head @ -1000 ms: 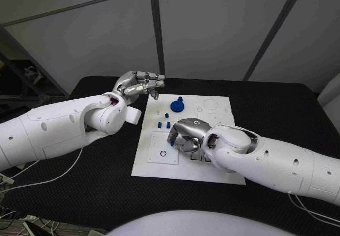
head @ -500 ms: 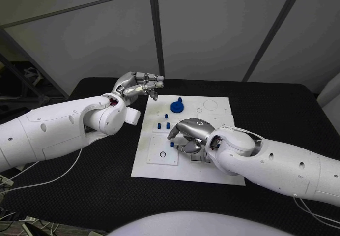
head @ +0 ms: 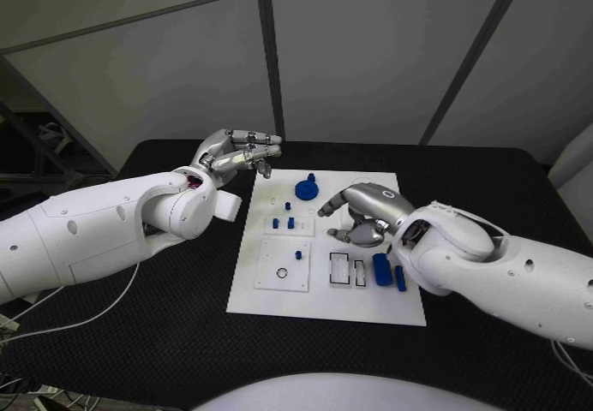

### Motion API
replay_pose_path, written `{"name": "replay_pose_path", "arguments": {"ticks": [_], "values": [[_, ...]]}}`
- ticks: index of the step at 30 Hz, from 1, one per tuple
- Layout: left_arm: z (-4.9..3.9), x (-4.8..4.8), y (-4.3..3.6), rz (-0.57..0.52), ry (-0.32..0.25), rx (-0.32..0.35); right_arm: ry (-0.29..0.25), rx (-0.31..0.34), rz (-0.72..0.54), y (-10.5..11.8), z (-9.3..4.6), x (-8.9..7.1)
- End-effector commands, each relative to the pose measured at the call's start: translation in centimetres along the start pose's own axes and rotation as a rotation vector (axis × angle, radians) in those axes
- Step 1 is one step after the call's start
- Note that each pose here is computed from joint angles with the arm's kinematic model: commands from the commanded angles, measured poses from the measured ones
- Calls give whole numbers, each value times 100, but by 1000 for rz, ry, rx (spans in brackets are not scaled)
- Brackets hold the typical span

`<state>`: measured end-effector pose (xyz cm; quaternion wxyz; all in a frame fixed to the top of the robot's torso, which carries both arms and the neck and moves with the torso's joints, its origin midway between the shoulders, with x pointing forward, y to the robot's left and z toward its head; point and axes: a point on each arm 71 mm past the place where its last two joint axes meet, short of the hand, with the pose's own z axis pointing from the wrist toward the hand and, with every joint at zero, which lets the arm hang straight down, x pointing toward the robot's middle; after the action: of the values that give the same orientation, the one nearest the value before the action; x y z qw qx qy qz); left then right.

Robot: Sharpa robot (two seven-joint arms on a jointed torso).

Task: Assemble the parts on the task board

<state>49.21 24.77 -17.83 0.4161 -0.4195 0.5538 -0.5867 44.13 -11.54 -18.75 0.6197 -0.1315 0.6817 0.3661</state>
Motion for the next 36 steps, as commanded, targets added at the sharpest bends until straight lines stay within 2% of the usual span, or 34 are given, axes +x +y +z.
{"name": "replay_pose_path", "arguments": {"ticks": [1, 5, 8, 20, 36], "values": [[4, 6, -11, -6, 11, 5, 55, 89, -16, -223, -39, -88], [8, 2, -8, -5, 10, 5, 93, 140, -49, -416, -59, -174], [11, 4, -7, -6, 10, 5, 108, 147, -59, -464, -60, -200], [16, 9, -3, -7, 12, 4, 185, 151, -107, -465, -25, -157], [16, 2, -2, -6, 11, 4, 223, 143, -116, -424, 11, -108]]}}
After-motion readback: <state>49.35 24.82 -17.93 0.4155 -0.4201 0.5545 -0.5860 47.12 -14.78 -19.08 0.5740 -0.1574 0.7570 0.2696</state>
